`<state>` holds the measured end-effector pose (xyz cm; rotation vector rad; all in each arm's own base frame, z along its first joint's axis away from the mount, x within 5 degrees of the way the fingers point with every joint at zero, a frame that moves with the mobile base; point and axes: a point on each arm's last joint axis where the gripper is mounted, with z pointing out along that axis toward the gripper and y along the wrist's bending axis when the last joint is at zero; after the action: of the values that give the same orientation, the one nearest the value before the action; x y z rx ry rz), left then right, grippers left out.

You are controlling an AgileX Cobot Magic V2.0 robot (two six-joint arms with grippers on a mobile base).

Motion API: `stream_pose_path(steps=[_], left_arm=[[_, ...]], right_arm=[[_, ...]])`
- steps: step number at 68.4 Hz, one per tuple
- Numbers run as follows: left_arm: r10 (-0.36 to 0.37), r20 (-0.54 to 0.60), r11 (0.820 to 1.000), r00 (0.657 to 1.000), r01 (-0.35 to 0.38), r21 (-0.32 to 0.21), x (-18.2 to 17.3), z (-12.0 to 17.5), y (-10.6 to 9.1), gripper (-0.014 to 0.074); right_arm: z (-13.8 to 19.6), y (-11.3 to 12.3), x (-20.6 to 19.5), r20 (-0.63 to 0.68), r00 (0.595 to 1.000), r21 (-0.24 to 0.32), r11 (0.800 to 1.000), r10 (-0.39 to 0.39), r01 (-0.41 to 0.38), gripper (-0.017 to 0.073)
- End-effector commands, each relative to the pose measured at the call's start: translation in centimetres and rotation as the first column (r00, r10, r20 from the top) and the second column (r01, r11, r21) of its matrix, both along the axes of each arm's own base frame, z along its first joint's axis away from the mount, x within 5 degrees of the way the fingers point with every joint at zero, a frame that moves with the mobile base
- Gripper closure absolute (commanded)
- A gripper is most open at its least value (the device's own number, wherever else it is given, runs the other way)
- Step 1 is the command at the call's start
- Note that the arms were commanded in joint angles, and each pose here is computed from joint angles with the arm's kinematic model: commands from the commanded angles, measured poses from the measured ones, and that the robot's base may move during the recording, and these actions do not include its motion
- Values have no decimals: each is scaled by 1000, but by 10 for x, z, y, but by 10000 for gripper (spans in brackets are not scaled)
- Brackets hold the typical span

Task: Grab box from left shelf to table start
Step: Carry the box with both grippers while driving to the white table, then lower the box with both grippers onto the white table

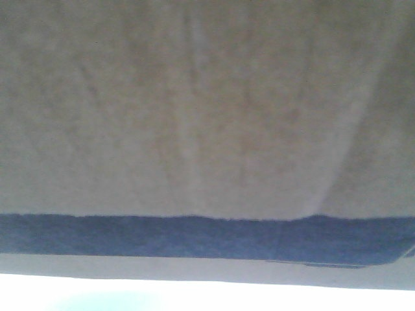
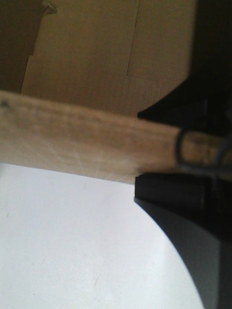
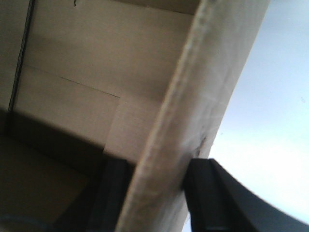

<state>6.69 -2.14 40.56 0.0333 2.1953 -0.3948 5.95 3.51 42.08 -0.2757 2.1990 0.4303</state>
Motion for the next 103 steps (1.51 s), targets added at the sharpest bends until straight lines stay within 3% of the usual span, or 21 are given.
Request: stream_pose_path(steps=[1, 16, 34, 44, 61, 69, 79, 92, 103], left_arm=[[-298, -81, 946, 951, 283, -158, -21, 8, -19, 685], [-299, 63, 933, 952, 306, -188, -14, 20, -25, 685], [-213, 98, 974, 972, 219, -57, 11, 46, -41, 685], [-193, 99, 981, 976, 194, -1, 25, 65, -57, 685], [-198, 167, 979, 966, 204, -18, 39, 82, -76, 685], [-158, 131, 987, 979, 158, 12, 52, 76, -81, 685], [-175, 58, 983, 983, 172, 56, 73, 64, -92, 683], [-179, -39, 983, 983, 180, 36, 111, 46, -95, 683], [-117, -156, 993, 981, 121, 17, 148, 24, -78, 684]], right_arm=[[27, 5, 7, 237, 971, 77, 996, 23, -42, 493], [26, 6, 10, 226, 974, 74, 996, 24, -42, 493], [28, 14, 40, 84, 995, 34, 997, 60, -63, 493], [40, 19, 62, 32, 997, 18, 997, 76, -77, 493], [38, 30, 111, -83, 992, -13, 995, 97, -98, 493], [30, 34, 128, -121, 986, -36, 992, 113, -118, 493], [19, 37, 145, -173, 978, -46, 991, 115, -124, 493], [7, 40, 162, -214, 970, -74, 988, 116, -134, 493], [-6, 42, 179, -255, 962, -95, 987, 101, -129, 493]])
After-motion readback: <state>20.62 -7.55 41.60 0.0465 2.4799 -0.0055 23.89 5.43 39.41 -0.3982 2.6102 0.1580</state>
